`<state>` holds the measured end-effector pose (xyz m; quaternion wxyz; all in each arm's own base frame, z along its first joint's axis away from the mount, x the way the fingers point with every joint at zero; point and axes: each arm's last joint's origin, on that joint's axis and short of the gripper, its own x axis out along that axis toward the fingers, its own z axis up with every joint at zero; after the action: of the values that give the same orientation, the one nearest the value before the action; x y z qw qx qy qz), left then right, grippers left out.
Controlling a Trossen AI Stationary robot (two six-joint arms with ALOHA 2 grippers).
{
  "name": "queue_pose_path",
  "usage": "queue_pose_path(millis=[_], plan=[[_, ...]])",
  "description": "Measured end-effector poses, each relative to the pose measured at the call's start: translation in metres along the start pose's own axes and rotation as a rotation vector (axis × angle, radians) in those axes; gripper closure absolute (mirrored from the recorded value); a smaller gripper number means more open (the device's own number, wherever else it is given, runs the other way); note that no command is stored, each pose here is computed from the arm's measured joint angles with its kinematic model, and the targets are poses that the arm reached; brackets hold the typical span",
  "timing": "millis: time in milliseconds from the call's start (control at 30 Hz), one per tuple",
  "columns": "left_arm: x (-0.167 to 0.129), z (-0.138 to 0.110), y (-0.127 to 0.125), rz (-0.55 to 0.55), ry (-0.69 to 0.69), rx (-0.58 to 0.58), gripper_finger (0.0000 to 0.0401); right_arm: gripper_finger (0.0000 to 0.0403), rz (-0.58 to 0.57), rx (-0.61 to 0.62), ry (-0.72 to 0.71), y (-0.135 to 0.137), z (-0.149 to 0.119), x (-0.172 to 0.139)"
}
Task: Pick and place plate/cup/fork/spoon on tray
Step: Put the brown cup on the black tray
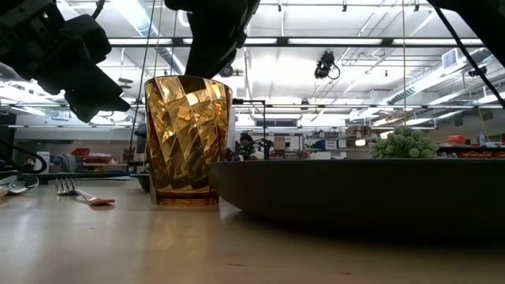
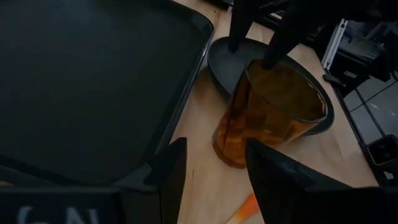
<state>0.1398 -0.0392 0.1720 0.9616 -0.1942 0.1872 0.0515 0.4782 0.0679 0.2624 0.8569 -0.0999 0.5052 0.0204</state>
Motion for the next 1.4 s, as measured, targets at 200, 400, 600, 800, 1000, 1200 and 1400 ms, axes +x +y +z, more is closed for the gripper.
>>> queue_pose_path(millis=[200, 400, 600, 800, 1000, 1200, 1400], plan=[[0.000, 0.000, 0.000, 0.001, 0.000, 0.008, 0.0229, 0.0219, 0.010, -0.004, 0.015, 0.000, -0.002, 0.000], [0.000, 0.000, 0.001, 0.022, -0.012, 0.010, 0.0229, 0.0199, 0.031, -0.001, 0.014, 0.003, -0.002, 0.000], [0.000, 0.000, 0.001, 0.023, -0.012, 0.011, 0.0229, 0.0202, 0.038, 0.026, 0.039, 0.002, -0.004, 0.005], [0.000, 0.000, 0.001, 0.024, -0.011, 0.012, 0.0229, 0.0211, 0.065, 0.060, 0.077, 0.003, -0.009, 0.012], [0.000, 0.000, 0.001, 0.024, -0.011, 0.011, 0.0229, 0.0227, 0.064, 0.098, 0.108, 0.004, -0.012, 0.012], [0.000, 0.000, 0.001, 0.024, -0.011, 0.009, 0.0229, 0.0260, 0.089, 0.127, 0.126, 0.004, -0.014, 0.012], [0.000, 0.000, 0.001, 0.024, -0.011, 0.009, 0.0229, 0.0281, 0.109, 0.157, 0.150, 0.005, -0.018, 0.016]])
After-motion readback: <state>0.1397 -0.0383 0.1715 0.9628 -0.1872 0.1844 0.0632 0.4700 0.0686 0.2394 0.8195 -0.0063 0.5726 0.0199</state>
